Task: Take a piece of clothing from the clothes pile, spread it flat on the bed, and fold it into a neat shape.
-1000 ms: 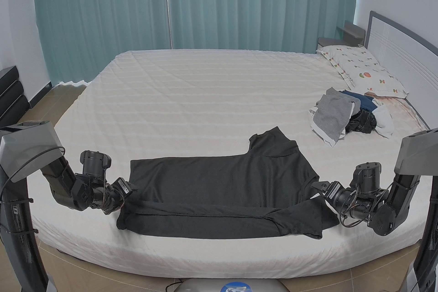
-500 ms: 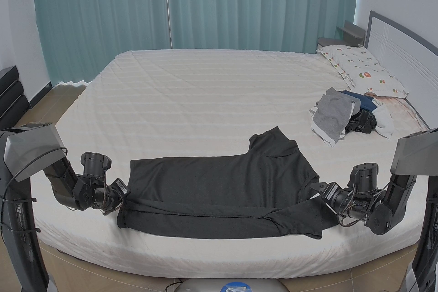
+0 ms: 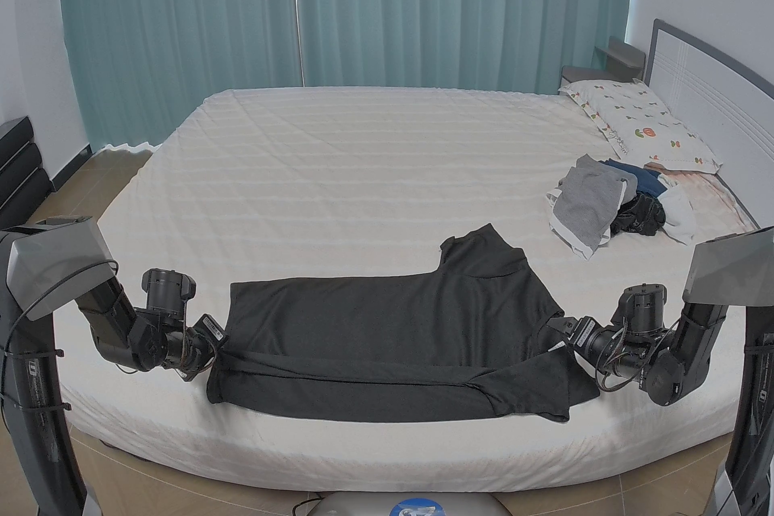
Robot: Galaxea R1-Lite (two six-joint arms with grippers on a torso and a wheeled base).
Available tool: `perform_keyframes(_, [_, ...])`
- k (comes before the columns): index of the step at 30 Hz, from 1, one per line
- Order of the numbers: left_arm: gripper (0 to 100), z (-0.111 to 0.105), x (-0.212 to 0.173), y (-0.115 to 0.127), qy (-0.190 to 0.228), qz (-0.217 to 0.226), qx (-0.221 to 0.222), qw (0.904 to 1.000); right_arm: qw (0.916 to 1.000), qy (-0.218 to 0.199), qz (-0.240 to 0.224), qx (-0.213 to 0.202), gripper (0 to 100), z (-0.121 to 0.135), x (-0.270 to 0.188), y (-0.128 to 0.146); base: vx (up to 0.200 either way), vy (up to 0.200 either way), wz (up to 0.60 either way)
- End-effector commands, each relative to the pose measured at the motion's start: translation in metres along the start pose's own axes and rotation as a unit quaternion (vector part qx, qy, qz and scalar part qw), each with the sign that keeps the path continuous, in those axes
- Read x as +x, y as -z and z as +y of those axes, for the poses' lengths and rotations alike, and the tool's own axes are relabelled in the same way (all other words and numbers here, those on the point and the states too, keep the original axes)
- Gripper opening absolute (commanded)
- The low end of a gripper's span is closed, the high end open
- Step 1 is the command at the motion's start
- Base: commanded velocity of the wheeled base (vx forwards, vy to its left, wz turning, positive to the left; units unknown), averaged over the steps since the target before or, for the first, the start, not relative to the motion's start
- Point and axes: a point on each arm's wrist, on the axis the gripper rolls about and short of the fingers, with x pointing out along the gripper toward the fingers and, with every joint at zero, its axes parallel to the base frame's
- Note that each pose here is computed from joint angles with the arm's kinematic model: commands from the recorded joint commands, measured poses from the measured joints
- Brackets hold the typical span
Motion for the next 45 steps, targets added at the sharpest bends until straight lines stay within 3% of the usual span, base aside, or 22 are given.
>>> perform_keyframes(1, [0,0.000,0.000,0.000,0.001,-0.001,-0.001,1.0000,0.9999,-0.010,0.005,-0.005,100,-0.004,0.003,0.001,0.000,0.000,0.00])
perform_keyframes(20, [0,0.000,0.000,0.000,0.000,-0.001,-0.001,1.0000,0.9978,-0.020,0.020,-0.061,100,-0.018,0.008,0.022,0.000,0.000,0.00])
perform_keyframes(21, [0,0.000,0.000,0.000,0.000,-0.001,-0.001,1.0000,0.9977,-0.019,0.020,-0.062,0,-0.019,0.009,0.022,0.000,0.000,0.00])
perform_keyframes(45, [0,0.000,0.002,0.002,-0.005,-0.003,0.008,1.0000,0.9976,-0.022,-0.041,-0.051,0,-0.030,0.007,-0.002,0.000,0.000,0.00])
